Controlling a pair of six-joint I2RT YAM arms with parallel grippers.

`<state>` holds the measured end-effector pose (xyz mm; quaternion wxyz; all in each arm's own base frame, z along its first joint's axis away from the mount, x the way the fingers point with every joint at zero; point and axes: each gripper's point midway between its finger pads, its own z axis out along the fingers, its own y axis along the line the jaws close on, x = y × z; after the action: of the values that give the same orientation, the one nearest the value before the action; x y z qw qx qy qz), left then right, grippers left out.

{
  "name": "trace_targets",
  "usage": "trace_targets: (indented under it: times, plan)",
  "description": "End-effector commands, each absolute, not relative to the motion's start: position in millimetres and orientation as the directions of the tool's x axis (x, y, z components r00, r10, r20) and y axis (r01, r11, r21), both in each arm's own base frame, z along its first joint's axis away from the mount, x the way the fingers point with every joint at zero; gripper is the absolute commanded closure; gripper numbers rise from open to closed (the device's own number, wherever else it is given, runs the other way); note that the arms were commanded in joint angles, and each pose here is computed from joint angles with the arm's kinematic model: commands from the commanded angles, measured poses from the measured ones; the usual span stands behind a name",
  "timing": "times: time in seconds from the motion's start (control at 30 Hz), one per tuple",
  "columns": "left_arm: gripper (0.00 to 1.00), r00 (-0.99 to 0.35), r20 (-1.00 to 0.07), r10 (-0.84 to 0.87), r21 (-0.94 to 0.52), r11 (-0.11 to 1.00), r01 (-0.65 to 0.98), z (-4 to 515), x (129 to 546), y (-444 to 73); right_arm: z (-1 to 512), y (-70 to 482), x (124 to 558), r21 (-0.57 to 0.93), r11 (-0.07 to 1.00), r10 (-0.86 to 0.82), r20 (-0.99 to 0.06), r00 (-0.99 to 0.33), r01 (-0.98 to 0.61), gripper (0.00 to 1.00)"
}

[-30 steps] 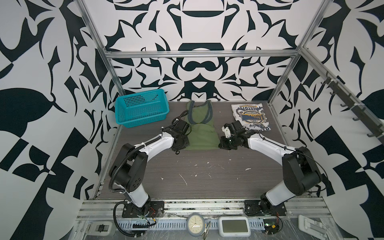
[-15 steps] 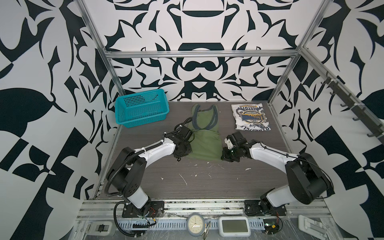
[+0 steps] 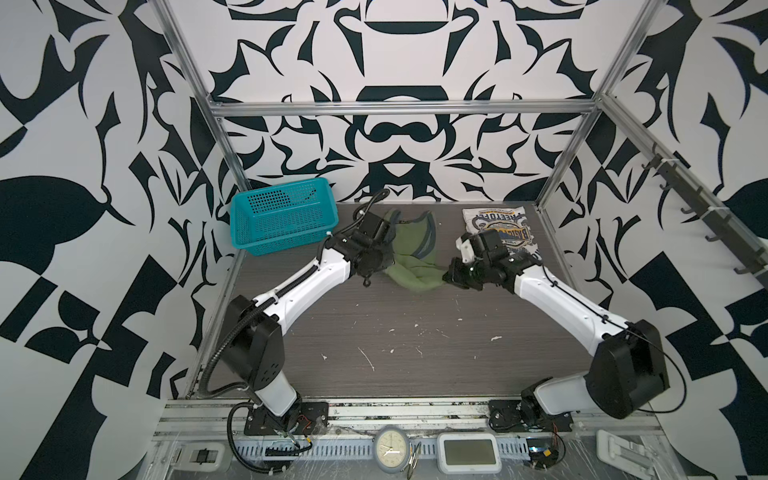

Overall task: Fold and stack the tank tops
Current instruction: 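Fold the green shirt over again away from the robot with both grippers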

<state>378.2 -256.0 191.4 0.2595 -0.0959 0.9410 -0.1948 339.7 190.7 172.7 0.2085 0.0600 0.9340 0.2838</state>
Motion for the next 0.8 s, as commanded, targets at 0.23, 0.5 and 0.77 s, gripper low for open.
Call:
trace_targets:
  times: [0.23, 0.5, 0.77]
  plan:
    - [0.97, -0.853, -0.413, -0.318, -0.488, 0.868, -0.087, 199, 505, -258, 213, 178, 459, 0.597, 0.801, 0.285, -0.429, -0.857, -0.032, 1.0]
    - [0.94, -0.846, -0.386, -0.369, -0.601, 0.796, -0.073, 175, 573, -266, 206, 172, 529, 0.637, 0.77, 0.306, -0.428, -0.851, -0.043, 1.0]
    - [0.87, -0.791, -0.442, -0.423, -0.705, 0.71, 0.015, 166, 622, -275, 183, 170, 583, 0.66, 0.749, 0.317, -0.436, -0.843, -0.059, 1.0]
